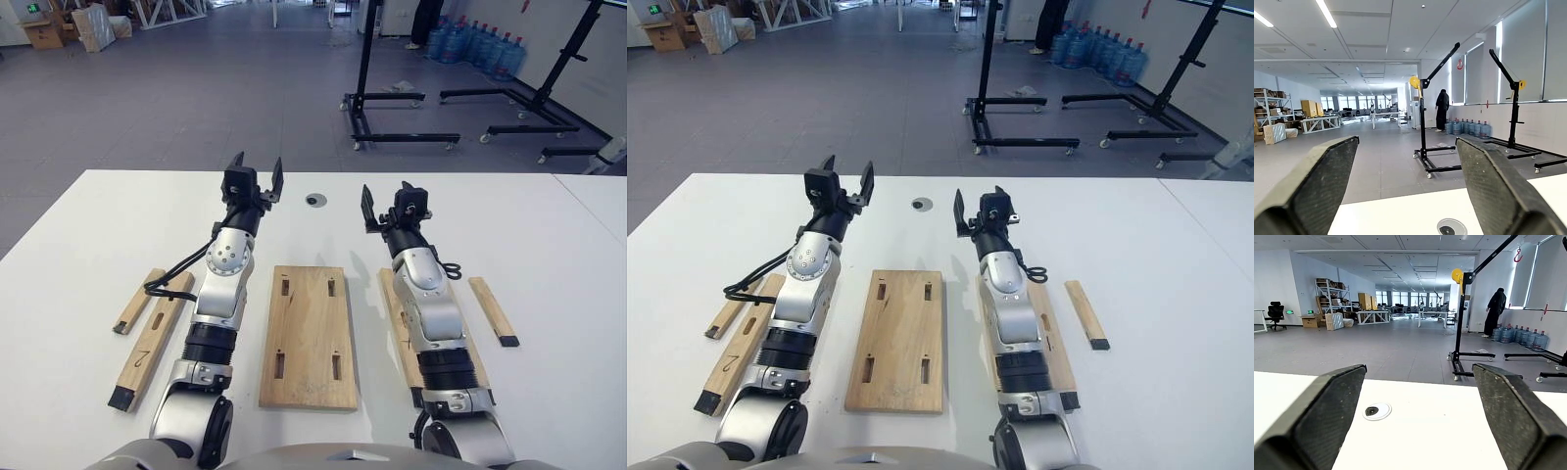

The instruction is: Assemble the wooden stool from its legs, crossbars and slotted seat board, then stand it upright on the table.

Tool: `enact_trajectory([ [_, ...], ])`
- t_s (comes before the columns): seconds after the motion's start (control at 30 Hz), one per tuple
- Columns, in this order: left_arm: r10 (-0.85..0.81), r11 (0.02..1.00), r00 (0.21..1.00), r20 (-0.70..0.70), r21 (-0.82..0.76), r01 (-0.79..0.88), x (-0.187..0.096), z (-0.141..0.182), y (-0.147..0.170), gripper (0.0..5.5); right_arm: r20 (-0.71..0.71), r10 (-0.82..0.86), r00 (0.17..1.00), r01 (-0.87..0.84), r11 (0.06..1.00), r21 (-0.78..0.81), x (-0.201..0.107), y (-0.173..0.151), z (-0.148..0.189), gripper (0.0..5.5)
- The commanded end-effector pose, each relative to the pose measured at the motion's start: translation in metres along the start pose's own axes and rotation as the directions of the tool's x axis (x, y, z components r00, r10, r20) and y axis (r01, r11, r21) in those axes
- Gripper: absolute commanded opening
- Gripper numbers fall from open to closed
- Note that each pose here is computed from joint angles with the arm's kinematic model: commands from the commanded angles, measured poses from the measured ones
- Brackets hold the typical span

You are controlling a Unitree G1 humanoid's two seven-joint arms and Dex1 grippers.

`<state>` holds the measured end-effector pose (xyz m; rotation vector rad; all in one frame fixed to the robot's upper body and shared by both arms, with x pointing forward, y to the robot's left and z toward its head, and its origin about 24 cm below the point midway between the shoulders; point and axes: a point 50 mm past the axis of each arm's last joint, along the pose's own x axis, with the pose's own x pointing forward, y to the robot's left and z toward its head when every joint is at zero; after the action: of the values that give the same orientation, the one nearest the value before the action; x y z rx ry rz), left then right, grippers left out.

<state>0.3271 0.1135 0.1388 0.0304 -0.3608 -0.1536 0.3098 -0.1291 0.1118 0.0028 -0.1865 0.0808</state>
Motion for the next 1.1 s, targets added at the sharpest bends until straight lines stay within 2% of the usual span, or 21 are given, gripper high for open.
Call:
enact_trajectory([
  [0.03, 0.014, 1.000, 0.999, -0.038, -0.005, -0.014, -0.003, -0.006, 0.001, 3.63, 0.005, 0.004, 1.000, -0.004, 1.000, -0.020, -0.002, 0.000, 0.000, 4.00],
  [0.4, 0.002, 1.000, 0.998, -0.062, 0.000, -0.002, 0.000, -0.008, 0.000, 3.63, 0.000, 0.008, 1.000, -0.008, 1.000, -0.016, 0.000, 0.003, -0.002, 4.00],
  [0.57, 0.016, 0.999, 0.998, -0.062, 0.030, -0.014, -0.004, -0.008, -0.003, 3.63, -0.013, 0.007, 1.000, -0.006, 0.998, 0.062, -0.007, -0.008, 0.001, 4.00],
  [0.7, 0.091, 0.995, 0.992, -0.084, 0.038, -0.088, -0.017, -0.012, 0.011, 3.63, -0.088, -0.059, 0.994, 0.064, 0.997, 0.053, -0.028, -0.069, 0.005, 4.00],
  [0.83, 0.127, 0.992, 0.989, -0.081, 0.000, -0.127, -0.032, -0.011, 0.012, 3.63, -0.256, -0.110, 0.960, 0.128, 0.990, 0.054, -0.056, -0.124, -0.015, 4.00],
  [1.1, 0.156, 0.988, 0.983, -0.092, -0.004, -0.157, -0.044, -0.009, 0.011, 3.63, -0.441, -0.126, 0.889, 0.154, 0.988, 0.028, -0.102, -0.172, -0.040, 4.00],
])
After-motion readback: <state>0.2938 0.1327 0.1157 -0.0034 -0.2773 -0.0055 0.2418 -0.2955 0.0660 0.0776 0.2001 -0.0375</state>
